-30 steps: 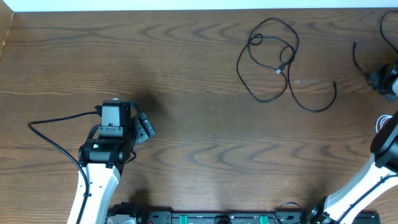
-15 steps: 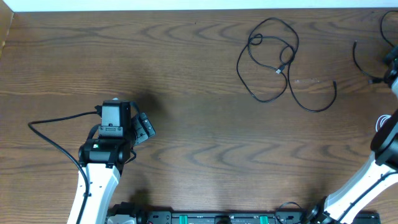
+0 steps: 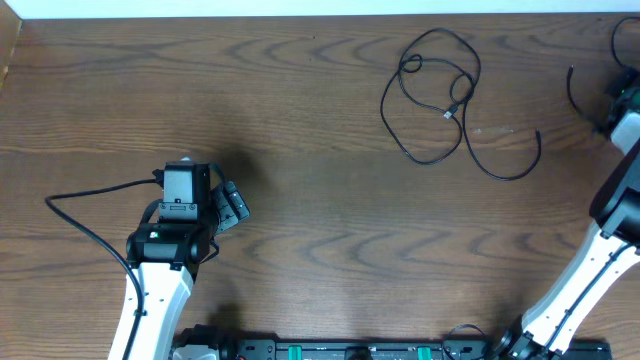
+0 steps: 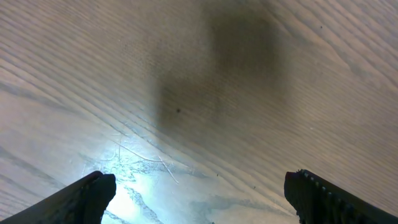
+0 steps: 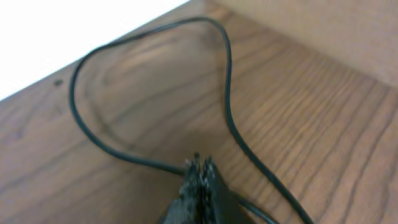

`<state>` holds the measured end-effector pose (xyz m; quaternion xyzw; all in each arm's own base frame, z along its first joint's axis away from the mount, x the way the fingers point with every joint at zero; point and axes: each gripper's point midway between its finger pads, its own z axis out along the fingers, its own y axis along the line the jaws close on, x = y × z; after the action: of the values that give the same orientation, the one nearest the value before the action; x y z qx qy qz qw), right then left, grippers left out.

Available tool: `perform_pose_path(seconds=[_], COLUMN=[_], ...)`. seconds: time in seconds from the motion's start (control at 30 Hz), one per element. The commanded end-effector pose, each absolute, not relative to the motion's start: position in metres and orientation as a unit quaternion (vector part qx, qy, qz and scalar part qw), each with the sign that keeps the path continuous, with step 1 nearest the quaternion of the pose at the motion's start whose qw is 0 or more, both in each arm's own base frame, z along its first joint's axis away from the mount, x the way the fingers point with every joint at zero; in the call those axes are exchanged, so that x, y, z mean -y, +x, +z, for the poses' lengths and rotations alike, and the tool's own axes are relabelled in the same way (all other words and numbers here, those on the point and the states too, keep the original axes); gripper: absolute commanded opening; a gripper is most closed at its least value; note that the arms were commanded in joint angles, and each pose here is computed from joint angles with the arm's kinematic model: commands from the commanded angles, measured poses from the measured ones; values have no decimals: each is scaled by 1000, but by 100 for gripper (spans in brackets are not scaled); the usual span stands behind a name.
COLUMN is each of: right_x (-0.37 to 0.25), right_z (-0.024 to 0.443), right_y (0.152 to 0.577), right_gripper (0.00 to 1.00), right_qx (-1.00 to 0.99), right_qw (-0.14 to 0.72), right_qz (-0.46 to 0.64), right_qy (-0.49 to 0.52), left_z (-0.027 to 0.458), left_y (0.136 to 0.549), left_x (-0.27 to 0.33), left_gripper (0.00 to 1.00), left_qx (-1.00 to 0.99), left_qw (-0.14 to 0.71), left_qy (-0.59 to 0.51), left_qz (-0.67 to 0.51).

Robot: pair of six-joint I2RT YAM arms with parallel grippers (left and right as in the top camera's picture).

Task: Untangle cables

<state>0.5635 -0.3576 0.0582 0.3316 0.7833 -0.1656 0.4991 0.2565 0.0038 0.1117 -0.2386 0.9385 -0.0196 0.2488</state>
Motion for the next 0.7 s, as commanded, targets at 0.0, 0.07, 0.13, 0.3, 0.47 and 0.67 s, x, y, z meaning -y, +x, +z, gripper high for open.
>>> perform_pose_path(seconds=[0.0, 0.07, 0.13, 0.3, 0.47, 0.67], right_x=[381, 387, 392, 396, 407, 426], right_z=[111, 118, 116, 79, 51, 31], right_y=[575, 579, 583, 583, 569, 552], right_gripper=[1, 1, 1, 1, 1, 1], right_qx=[-742, -739, -739, -747, -724, -702], right_qw=[528, 529, 529, 512, 496, 488], right_qz=[-207, -211, -212, -200, -203, -189], right_qy=[357, 359, 360, 373, 436, 483], left_z=[113, 113, 113, 113, 113, 113], left_y=[257, 257, 257, 257, 257, 257], left_x=[-7, -7, -7, -7, -7, -7], left_gripper=[94, 94, 94, 94, 94, 93], left_qx=[-940, -940, -940, -940, -940, -940], left_qw=[250, 250, 250, 250, 250, 250], left_qy=[-233, -233, -233, -233, -233, -233], left_qz=[-12, -12, -12, -12, -12, -12])
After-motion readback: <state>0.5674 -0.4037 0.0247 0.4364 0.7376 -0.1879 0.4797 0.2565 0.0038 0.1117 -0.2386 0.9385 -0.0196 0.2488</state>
